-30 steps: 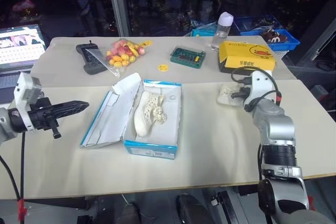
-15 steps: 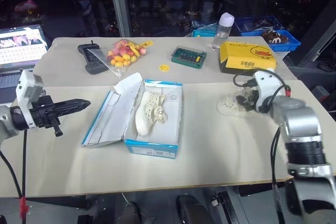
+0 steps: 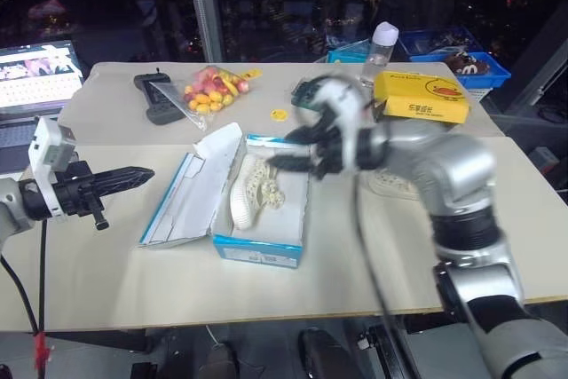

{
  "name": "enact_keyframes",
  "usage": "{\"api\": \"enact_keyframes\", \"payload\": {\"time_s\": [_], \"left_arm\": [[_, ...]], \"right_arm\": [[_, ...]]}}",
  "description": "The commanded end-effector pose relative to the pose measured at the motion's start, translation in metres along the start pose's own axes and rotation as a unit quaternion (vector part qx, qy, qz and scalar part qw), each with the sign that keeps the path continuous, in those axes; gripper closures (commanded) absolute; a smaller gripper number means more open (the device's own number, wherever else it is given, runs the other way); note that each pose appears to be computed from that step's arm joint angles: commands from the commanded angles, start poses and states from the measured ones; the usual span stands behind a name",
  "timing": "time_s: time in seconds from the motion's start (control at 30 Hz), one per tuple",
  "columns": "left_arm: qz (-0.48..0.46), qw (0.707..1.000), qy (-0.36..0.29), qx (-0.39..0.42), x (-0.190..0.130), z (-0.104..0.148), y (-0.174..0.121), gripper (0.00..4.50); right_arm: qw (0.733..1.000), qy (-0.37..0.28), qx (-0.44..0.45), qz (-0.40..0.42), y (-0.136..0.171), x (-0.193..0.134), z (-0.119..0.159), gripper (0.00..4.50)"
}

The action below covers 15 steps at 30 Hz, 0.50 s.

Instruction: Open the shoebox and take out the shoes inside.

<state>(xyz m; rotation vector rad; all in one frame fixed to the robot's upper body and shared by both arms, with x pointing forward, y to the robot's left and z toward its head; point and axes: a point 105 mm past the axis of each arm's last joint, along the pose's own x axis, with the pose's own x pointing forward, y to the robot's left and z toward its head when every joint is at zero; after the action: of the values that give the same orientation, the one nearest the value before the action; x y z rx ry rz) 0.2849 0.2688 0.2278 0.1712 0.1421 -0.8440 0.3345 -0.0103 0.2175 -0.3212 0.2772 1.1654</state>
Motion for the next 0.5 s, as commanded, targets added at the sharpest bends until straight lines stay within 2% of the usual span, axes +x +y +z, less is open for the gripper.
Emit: {"api": "enact_keyframes", "payload": {"time_s": [0.03, 0.1, 0.23, 0.5], "left_arm": [[0.002, 1.0, -0.011, 0.014, -0.003, 0.009, -0.003, 4.5], [0.003, 1.0, -0.01, 0.012, -0.004, 0.008, -0.004, 4.5], [0.007, 1.0, -0.011, 0.01, -0.006, 0.008, -0.005, 4.5], [0.013, 1.0, -0.011, 0.008, -0.009, 0.006, -0.005, 4.5]], "right_arm": [[0.998, 0.043, -0.02, -0.032, -0.016, 0.002, -0.017, 0.17], [0.997, 0.065, -0.026, -0.03, -0.019, 0.006, -0.028, 0.03], [0.994, 0.095, -0.043, -0.041, -0.027, 0.009, -0.039, 0.03], [0.988, 0.117, -0.081, -0.053, -0.035, 0.032, -0.042, 0.03]]}}
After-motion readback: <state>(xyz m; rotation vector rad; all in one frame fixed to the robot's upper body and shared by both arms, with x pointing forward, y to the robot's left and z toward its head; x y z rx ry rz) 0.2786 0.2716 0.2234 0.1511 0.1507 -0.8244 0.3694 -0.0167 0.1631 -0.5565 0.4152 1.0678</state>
